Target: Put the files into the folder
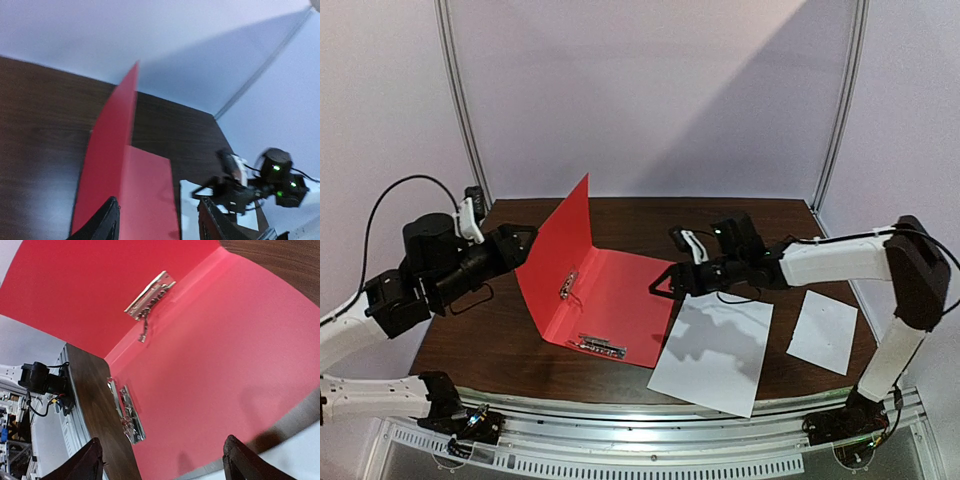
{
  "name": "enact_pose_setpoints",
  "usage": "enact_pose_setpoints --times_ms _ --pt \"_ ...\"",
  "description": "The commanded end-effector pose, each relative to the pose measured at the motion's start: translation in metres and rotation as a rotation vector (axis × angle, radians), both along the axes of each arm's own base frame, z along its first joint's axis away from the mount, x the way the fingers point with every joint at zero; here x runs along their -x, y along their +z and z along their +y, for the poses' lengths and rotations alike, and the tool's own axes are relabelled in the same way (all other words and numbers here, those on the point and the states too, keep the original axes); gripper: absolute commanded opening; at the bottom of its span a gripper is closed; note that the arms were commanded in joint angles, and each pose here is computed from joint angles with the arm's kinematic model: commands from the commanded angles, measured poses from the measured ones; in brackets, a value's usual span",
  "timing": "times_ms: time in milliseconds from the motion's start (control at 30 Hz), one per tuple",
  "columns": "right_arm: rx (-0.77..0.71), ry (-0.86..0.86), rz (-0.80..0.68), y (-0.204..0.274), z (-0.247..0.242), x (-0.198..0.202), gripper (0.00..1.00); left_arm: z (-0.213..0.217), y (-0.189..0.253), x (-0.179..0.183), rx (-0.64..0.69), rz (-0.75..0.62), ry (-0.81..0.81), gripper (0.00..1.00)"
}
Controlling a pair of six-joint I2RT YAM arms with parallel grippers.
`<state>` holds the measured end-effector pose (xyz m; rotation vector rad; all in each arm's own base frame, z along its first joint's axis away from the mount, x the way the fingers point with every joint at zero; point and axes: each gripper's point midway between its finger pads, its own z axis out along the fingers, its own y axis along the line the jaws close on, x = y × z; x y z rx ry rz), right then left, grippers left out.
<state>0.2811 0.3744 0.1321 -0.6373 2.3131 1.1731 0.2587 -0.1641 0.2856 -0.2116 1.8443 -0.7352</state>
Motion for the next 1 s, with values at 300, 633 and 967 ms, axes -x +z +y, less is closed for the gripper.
enact_pose_setpoints --times_ms 300,633,967 --pt "0.008 -0.027 0.042 -0.048 0.105 -0.055 0.56 -0.154 0.0 0.033 -0.546 -0.096 -0.368 0.53" --pt "0.139 -0.075 0.1 -0.104 0.073 -0.041 0.34 -0.224 -0.053 0.056 -0.644 -0.051 -0.61 0.49" --pt "-0.076 0.062 0.023 -0.036 0.105 -0.038 0.2 -0.23 -0.045 0.108 -0.649 -0.077 -0.761 0.49"
